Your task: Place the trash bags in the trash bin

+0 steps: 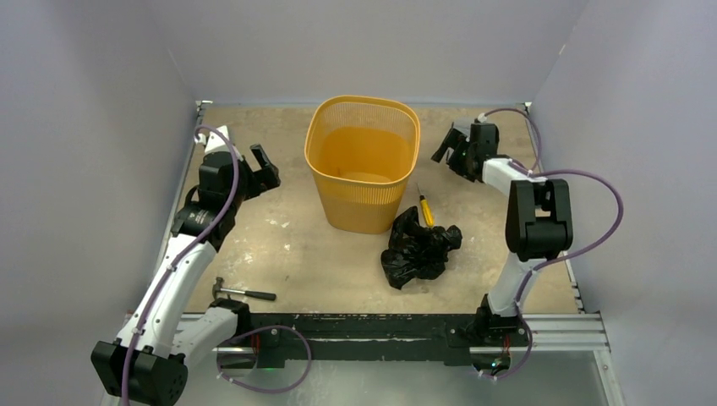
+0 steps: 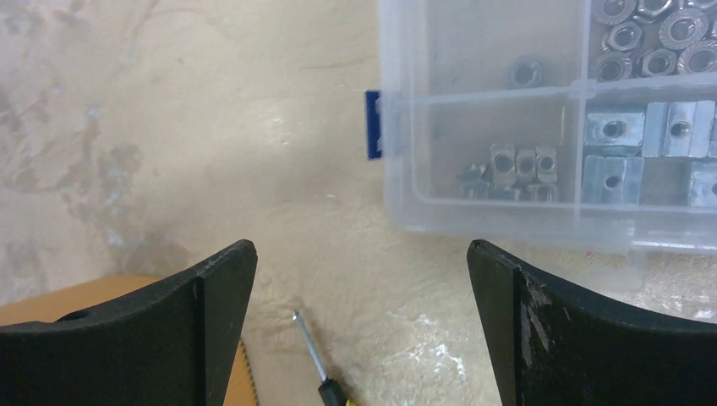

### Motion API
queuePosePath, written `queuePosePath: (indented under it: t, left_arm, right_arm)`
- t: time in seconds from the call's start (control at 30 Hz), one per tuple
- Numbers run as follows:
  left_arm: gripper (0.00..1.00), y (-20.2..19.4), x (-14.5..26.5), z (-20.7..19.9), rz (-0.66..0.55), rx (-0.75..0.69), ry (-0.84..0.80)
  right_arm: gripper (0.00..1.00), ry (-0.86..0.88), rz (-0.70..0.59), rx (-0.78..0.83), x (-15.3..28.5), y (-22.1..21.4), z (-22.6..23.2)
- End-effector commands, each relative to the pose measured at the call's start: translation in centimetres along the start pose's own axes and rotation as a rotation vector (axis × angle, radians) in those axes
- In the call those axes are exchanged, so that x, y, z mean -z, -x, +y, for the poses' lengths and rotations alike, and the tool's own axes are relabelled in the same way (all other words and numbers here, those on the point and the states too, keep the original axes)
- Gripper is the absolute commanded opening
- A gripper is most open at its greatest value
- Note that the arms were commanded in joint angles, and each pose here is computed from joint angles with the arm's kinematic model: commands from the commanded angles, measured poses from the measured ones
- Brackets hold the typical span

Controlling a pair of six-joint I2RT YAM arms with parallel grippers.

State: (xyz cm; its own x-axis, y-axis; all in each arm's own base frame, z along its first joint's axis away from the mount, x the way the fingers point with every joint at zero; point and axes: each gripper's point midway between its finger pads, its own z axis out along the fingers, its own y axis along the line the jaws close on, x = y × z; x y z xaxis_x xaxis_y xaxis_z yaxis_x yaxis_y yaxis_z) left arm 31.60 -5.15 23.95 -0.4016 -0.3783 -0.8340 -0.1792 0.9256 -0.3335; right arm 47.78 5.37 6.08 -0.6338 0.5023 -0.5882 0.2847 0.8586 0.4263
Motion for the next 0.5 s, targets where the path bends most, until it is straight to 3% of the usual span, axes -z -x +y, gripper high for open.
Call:
queuePosePath:
  t: [0.0, 0.17, 0.37, 0.47]
  left_arm:
    - [0.99, -0.2, 0.8, -0.7, 0.006, -0.017, -0.056]
    - [0.99, -0.2, 0.9, -1.3, 0.006, -0.011, -0.09]
    - [0.99, -0.2, 1.0, -1.6, 0.016, -0.007, -0.104]
    - [0.99, -0.4, 1.1, -1.5, 0.018, -0.006, -0.106]
  right_arm:
    - [0.99, 0.183, -0.103, 0.089, 3.8, 4.1, 4.6]
    - [0.99, 0.34, -0.196, 0.14, 11.8, 4.6, 7.5]
    - [0.98, 0.34, -0.106, 0.167, 15.8, 0.1, 5.8]
    - [0.97, 0.507, -0.088, 0.257, 19.2, -2.9, 7.1]
